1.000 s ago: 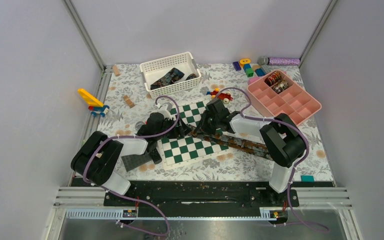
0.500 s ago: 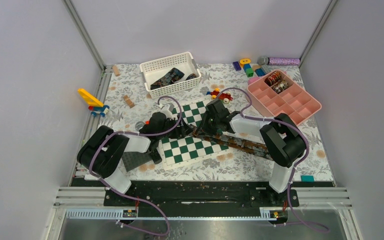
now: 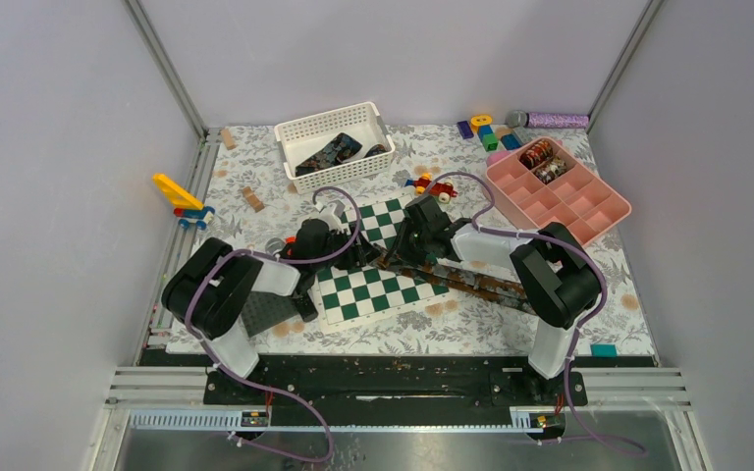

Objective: Roll the ties
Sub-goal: Roll the tie at the center of the board.

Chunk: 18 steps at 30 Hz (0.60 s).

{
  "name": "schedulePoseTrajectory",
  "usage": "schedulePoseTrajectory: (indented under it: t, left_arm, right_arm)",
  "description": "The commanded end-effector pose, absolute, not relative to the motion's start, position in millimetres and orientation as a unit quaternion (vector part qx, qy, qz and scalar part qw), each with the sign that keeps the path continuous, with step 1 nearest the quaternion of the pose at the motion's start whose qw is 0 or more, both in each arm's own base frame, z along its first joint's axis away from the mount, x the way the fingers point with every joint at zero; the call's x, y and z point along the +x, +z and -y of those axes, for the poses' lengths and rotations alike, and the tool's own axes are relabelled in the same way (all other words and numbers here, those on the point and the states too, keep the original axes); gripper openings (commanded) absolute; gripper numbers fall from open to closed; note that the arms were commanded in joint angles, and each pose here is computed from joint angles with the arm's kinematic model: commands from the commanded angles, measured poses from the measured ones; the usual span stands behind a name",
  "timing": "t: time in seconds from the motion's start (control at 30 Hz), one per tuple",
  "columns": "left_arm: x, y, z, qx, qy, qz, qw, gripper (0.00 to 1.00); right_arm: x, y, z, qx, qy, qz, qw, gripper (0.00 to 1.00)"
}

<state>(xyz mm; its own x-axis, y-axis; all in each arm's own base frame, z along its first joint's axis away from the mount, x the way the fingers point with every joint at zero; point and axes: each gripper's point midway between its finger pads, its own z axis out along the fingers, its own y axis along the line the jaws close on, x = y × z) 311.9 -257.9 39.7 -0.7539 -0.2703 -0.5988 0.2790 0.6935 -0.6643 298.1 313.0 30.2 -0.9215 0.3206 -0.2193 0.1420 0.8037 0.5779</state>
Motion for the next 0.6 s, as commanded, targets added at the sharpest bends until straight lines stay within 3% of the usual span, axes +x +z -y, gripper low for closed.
schedulePoseTrajectory:
  t: [0.0,0.27,0.57]
  left_arm:
    - [318,60,275,0.026,-0.431,-0.823,0.369,0.61]
    - [316,56,282,0.035,-0.445,-0.820,0.358,0.60]
    - [311,53,290,0.047,-0.459,-0.817,0.346,0.50]
  right_arm:
    - [301,28,-309,0.123,0.270,-0.940,0.165,0.31]
    - [302,29,-307,0.124,0.269,-0.940,0.167,0.31]
    - [303,30,-306,0.124,0.270,-0.940,0.170,0.31]
